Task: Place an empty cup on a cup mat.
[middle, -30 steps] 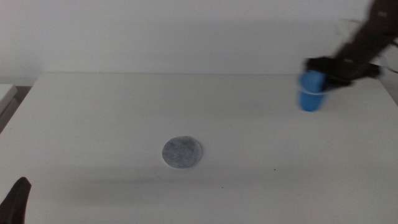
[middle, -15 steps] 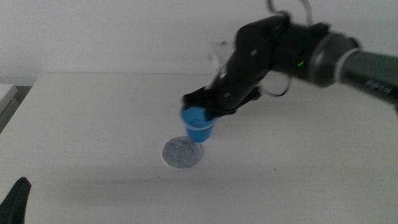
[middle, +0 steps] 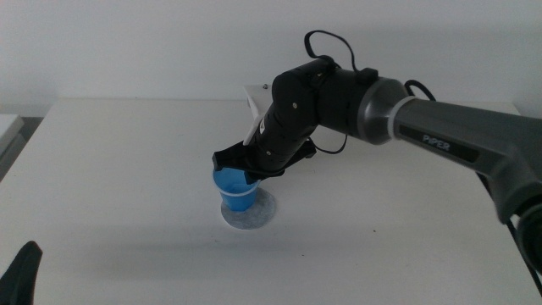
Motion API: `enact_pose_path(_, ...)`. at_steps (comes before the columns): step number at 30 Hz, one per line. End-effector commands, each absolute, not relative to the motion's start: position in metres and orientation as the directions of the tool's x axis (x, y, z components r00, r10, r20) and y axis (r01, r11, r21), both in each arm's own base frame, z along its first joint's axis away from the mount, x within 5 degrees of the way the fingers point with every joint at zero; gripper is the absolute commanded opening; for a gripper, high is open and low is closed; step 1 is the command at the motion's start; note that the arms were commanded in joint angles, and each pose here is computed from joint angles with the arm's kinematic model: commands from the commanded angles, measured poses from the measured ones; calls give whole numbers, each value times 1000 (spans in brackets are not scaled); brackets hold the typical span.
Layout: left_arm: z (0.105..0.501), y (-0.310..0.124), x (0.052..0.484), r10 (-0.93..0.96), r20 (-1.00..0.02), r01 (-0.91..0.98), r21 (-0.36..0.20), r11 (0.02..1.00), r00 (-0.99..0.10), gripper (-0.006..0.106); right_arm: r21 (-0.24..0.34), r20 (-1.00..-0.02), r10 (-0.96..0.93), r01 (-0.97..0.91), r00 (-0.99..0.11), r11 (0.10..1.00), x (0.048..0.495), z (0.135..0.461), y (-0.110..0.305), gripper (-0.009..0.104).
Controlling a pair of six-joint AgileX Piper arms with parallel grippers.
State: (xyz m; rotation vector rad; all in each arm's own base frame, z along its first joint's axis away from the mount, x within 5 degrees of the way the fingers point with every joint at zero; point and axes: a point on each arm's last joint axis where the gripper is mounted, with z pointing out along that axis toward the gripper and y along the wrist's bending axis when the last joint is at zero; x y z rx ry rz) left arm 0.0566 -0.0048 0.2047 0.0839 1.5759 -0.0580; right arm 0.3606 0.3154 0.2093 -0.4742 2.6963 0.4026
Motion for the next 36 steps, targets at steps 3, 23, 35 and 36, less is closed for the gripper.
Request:
enact_pose_path(3, 205, -5, 56, 11, -1000, 92, 11, 996, 3, 94, 187, -409, -264, -363, -874, 913, 366, 205, 315, 1)
enact_pose_path(23, 205, -5, 56, 11, -1000, 92, 11, 996, 3, 94, 188, -352, -246, -326, -903, 927, 373, 193, 306, 17)
enact_pose_path(35, 205, -5, 56, 11, -1000, 92, 11, 996, 3, 94, 205, -514, -230, -378, -827, 903, 368, 298, 261, 82)
enact_pose_path(36, 205, -5, 56, 11, -1000, 92, 11, 996, 3, 94, 199, -537, -226, -382, -813, 902, 367, 315, 248, 82)
